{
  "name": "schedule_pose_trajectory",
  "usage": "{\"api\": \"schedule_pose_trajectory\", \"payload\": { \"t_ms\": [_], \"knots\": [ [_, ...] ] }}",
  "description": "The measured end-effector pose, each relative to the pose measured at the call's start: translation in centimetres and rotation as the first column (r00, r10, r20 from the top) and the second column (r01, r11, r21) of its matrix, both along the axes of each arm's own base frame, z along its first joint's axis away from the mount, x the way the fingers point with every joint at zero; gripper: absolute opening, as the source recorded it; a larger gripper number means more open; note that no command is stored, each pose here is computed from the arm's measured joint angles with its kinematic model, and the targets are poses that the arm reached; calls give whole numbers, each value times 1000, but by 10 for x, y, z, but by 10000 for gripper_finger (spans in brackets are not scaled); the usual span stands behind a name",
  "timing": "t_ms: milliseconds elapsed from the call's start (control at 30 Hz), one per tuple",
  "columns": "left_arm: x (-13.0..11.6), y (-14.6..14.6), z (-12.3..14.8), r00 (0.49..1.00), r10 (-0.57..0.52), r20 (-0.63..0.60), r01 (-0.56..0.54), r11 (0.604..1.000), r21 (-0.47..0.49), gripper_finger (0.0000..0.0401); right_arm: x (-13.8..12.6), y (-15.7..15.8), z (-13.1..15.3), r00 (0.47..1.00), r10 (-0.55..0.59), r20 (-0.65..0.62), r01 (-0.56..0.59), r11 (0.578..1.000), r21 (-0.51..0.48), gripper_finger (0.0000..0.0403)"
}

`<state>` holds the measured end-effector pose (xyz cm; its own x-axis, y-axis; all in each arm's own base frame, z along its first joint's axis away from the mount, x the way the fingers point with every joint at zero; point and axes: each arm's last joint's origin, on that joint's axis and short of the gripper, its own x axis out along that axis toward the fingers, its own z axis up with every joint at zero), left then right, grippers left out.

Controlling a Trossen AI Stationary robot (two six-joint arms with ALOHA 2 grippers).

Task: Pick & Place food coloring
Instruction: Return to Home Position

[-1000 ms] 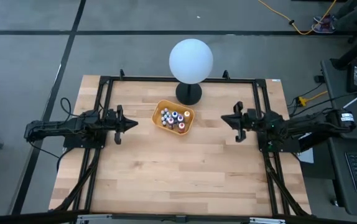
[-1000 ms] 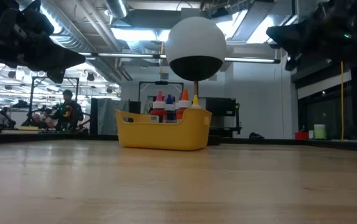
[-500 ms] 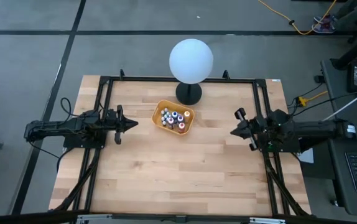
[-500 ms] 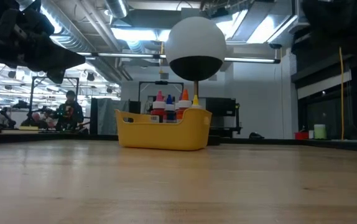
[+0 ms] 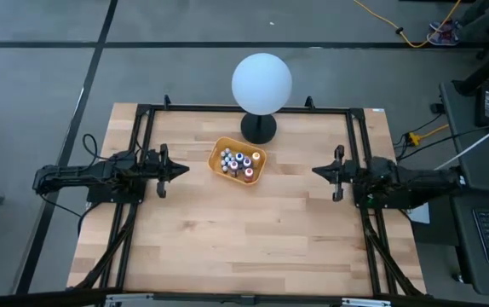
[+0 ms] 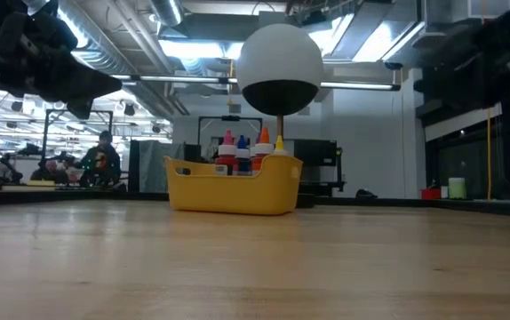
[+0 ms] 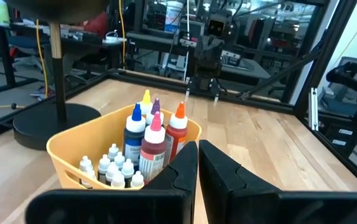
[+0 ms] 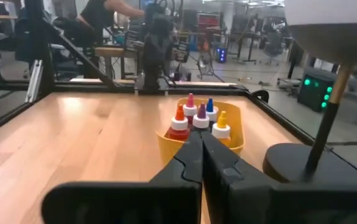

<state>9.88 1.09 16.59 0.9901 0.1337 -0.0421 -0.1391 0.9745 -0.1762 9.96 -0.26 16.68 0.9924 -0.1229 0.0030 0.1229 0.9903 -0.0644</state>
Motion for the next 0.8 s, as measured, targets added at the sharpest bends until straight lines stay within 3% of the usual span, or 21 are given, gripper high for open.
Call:
{"api": "schedule_pose_trajectory", "payload": {
  "t_ms": [200,367,800],
  "knots": [
    [0,0,0,1000,0,-7,0,1000,0,8,0,2,0,1000,22,-8,-22,999,-23,2],
    [0,0,0,1000,0,-6,0,1000,-1,13,0,2,0,1000,21,-1,-21,999,35,6],
    [0,0,0,1000,0,-7,0,1000,0,12,1,4,-1,996,83,-20,-83,996,-20,33]
  ]
}}
